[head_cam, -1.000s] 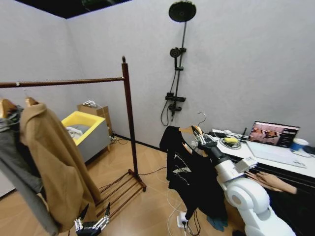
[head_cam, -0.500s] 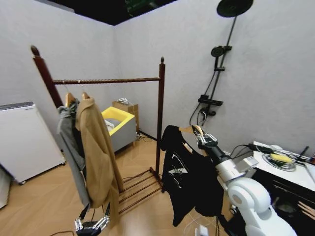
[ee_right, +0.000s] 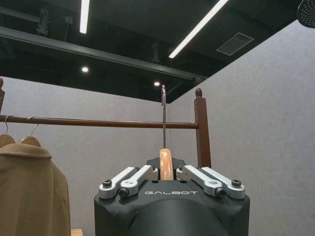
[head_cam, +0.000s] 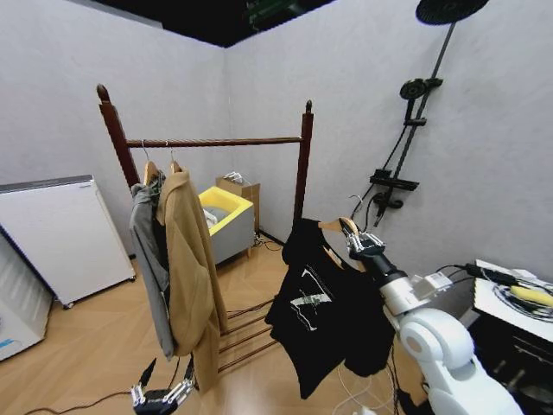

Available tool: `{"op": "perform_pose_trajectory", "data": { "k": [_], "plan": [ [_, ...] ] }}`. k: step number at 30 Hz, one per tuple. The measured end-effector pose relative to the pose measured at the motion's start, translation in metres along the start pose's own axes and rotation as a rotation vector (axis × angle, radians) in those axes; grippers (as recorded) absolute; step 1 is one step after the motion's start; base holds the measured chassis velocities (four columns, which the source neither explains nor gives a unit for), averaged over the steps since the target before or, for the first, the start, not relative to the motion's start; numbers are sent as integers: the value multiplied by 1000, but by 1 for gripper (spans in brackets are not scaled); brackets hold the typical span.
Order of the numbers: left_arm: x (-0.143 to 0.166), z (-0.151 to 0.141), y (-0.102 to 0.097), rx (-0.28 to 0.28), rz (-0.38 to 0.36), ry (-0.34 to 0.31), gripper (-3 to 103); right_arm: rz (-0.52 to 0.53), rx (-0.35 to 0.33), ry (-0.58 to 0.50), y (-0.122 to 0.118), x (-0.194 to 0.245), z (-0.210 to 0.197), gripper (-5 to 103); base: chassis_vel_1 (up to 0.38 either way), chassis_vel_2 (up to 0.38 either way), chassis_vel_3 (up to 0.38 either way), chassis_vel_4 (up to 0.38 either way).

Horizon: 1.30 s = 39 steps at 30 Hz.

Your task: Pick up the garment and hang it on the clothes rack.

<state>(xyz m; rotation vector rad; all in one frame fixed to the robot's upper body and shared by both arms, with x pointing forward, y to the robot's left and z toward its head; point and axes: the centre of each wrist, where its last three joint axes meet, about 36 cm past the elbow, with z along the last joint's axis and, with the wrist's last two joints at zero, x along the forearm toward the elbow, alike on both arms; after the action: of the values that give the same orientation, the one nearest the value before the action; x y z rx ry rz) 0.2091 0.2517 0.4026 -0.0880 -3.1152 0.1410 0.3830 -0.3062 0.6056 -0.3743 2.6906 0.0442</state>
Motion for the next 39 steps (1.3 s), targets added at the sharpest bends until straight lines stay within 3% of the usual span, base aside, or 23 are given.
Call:
{"op": "perform_pose_trajectory", "data": {
  "k": [14, 19, 26, 28, 30, 33, 36, 39],
  "plan": [
    [0, 0, 0, 0, 0, 0, 100, -23, -18, -21, -1, -14, -10, 10, -190, 192, 193, -194],
    [0, 0, 0, 0, 1, 0, 100, -67, -54, -30, -29, -77, -46, 10, -92, 92, 83, -96],
    [0, 0, 0, 0, 0, 0, 100, -86, -42, 14, -57, -143, -40, 10, 17, -27, -14, 24],
    [0, 0, 0, 0, 0, 0, 100, -95, -37, 15, -62, -180, -37, 10, 17, -22, -12, 28],
    [0, 0, 0, 0, 0, 0, 100, -99, -36, 11, -63, -188, -38, 10, 0, 0, 0, 0],
    [0, 0, 0, 0, 0, 0, 100, -120, -17, 16, -58, -240, -43, 10, 0, 0, 0, 0],
    [0, 0, 0, 0, 0, 0, 100, -129, -16, 23, -53, -252, -42, 10, 0, 0, 0, 0],
    [0, 0, 0, 0, 0, 0, 100, -162, 15, 42, -23, -301, -36, 10, 0, 0, 0, 0]
  ]
}}
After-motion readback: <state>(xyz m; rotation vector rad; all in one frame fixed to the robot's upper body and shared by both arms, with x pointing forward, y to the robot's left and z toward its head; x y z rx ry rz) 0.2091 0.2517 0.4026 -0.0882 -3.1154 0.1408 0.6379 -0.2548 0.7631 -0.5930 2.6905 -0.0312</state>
